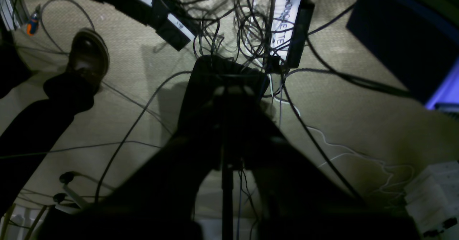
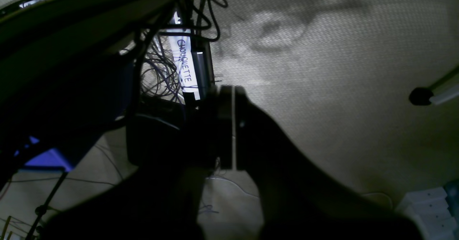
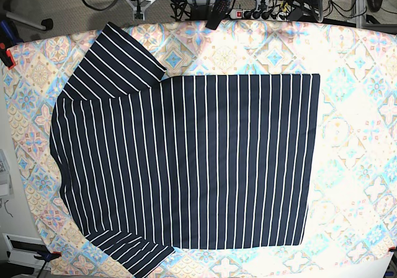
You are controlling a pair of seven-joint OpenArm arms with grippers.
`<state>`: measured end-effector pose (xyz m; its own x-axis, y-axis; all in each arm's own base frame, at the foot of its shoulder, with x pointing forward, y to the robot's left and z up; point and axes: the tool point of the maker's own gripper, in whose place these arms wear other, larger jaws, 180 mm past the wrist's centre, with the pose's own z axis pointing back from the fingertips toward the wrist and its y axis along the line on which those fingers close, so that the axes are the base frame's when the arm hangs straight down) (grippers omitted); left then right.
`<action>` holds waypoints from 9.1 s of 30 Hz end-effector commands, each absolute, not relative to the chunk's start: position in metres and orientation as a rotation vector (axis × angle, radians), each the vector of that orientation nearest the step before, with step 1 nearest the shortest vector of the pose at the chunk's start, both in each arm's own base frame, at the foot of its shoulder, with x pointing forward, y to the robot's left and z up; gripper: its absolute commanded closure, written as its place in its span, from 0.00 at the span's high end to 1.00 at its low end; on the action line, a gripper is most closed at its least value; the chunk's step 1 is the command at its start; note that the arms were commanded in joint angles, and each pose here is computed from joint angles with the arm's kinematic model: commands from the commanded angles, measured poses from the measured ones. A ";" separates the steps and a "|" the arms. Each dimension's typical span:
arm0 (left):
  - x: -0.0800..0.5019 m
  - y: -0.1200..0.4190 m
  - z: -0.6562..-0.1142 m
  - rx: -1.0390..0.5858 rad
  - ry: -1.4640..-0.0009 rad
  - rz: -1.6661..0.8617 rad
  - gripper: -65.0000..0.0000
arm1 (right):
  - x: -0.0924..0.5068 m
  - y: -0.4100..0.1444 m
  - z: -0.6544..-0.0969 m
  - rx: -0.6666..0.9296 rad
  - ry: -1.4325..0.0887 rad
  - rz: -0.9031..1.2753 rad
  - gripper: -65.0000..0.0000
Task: Fold the T-shirt properly
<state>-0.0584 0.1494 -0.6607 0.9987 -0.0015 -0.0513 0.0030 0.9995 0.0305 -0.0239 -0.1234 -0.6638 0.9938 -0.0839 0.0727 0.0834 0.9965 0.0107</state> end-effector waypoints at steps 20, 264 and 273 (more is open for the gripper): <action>-0.105 0.166 -0.654 0.055 0.094 -0.019 0.00 | -0.085 -0.141 -0.658 -0.021 0.009 -0.076 0.01; 0.151 0.233 -0.494 -0.346 -0.504 0.802 0.00 | 0.124 -0.210 -0.482 -0.094 -0.594 -0.124 0.27; 0.150 0.233 -0.494 -0.344 -0.503 0.802 0.00 | 0.127 -0.205 -0.480 -0.084 -0.602 -0.115 0.00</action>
<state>0.1639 0.2274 -0.4847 0.5643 0.7644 0.3119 -0.5582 0.6316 -0.5380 0.1292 -0.2075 -0.4813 0.8129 -0.0863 0.5759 0.1420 0.9885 -0.0522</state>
